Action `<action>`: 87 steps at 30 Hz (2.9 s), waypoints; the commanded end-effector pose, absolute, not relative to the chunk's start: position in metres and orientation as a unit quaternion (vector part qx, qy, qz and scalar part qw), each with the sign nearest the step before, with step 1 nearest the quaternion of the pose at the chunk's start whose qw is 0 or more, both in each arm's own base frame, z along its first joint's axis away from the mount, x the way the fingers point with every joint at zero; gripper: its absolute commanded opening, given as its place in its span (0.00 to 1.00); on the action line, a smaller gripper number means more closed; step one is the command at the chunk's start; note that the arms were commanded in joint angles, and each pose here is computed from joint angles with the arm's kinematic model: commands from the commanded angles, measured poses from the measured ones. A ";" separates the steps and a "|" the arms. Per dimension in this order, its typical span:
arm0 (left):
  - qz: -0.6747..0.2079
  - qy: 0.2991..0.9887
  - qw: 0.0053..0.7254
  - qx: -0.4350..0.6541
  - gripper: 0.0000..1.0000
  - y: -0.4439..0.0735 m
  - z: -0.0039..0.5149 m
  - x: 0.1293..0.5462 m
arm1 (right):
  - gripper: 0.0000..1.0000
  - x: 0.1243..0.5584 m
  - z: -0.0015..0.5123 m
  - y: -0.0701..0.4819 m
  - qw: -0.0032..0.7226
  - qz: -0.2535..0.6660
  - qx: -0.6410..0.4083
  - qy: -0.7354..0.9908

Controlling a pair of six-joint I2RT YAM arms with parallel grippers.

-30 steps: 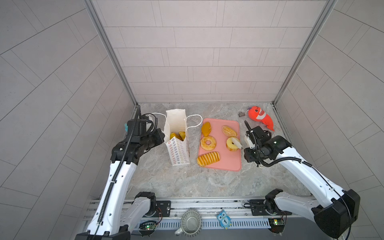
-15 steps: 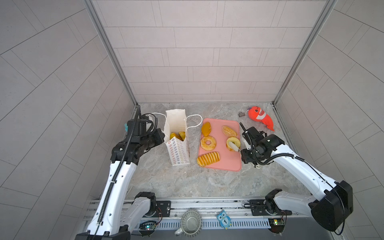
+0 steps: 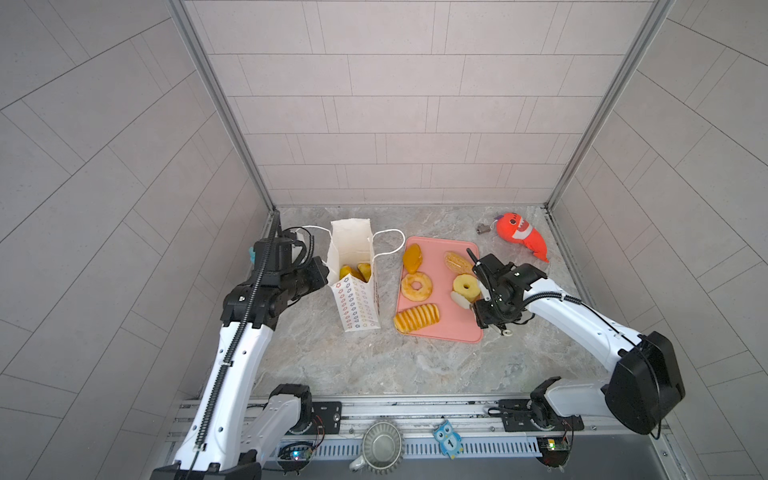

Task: Place the fake bread into the paper bag
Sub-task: 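Lower the tong toward the pale yellow ring bread on the tray, then close the tong around the pale yellow ring bread, then lift the ring bread off the tray with the tong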

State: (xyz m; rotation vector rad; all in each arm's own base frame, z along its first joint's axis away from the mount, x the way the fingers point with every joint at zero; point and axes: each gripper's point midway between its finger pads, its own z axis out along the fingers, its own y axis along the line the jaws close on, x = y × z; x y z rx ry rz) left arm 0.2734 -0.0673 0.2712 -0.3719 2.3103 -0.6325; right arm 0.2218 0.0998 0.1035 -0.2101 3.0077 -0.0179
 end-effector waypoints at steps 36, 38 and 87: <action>-0.240 0.893 0.354 -0.141 0.05 -0.064 0.271 0.273 | 0.49 0.248 0.122 0.102 0.108 -0.019 -0.077 0.991; -0.240 0.893 0.355 -0.141 0.04 -0.064 0.271 0.272 | 0.49 0.247 0.126 0.102 0.112 -0.015 -0.076 0.991; -0.242 0.891 0.358 -0.140 0.05 -0.064 0.277 0.272 | 0.46 0.298 0.343 0.102 0.356 0.014 -0.074 0.931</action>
